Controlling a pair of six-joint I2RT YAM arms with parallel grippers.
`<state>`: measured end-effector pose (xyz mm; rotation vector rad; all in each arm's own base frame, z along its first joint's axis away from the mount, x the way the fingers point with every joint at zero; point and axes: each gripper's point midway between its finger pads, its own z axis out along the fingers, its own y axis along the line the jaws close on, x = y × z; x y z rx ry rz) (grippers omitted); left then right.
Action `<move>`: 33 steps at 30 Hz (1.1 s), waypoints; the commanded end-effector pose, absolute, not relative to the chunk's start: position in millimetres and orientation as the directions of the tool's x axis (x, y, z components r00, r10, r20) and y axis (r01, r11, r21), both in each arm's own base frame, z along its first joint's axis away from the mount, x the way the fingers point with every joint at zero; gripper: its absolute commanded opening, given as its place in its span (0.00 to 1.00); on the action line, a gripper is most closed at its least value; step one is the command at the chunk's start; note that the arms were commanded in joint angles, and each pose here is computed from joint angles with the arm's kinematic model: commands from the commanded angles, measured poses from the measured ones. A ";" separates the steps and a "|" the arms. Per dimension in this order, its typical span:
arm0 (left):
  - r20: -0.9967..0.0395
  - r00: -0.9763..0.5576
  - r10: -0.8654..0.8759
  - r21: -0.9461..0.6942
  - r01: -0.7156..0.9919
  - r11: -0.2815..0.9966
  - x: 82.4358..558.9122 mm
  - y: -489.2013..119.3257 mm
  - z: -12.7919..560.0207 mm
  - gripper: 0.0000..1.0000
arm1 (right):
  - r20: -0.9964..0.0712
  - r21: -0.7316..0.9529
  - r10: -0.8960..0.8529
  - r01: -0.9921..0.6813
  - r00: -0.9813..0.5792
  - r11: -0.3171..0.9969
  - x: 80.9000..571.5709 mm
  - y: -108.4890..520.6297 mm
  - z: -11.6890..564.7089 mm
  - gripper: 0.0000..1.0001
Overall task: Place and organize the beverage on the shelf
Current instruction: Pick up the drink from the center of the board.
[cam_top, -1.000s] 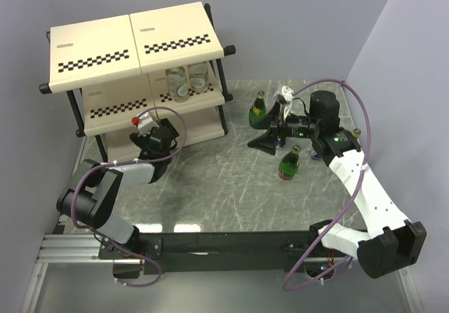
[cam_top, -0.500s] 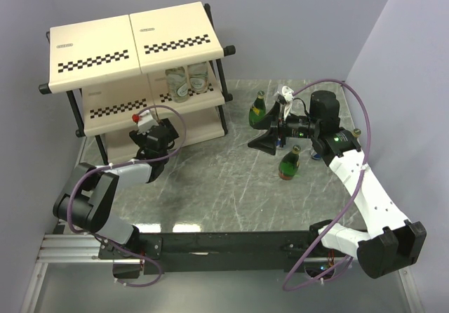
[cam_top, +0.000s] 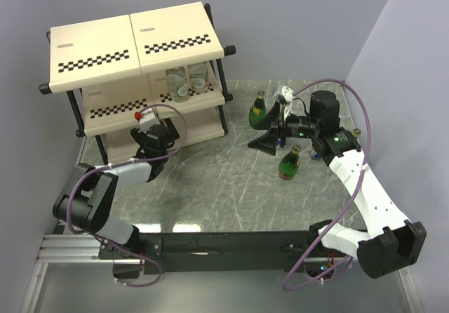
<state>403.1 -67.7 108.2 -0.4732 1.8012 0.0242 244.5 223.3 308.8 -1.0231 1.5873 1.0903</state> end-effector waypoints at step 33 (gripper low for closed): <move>-0.908 -0.306 -0.286 -0.152 -0.395 0.906 394.1 -92.3 110.1 1.00 | -0.982 0.129 -0.106 -0.961 -0.159 0.244 239.8 221.3 322.7 0.81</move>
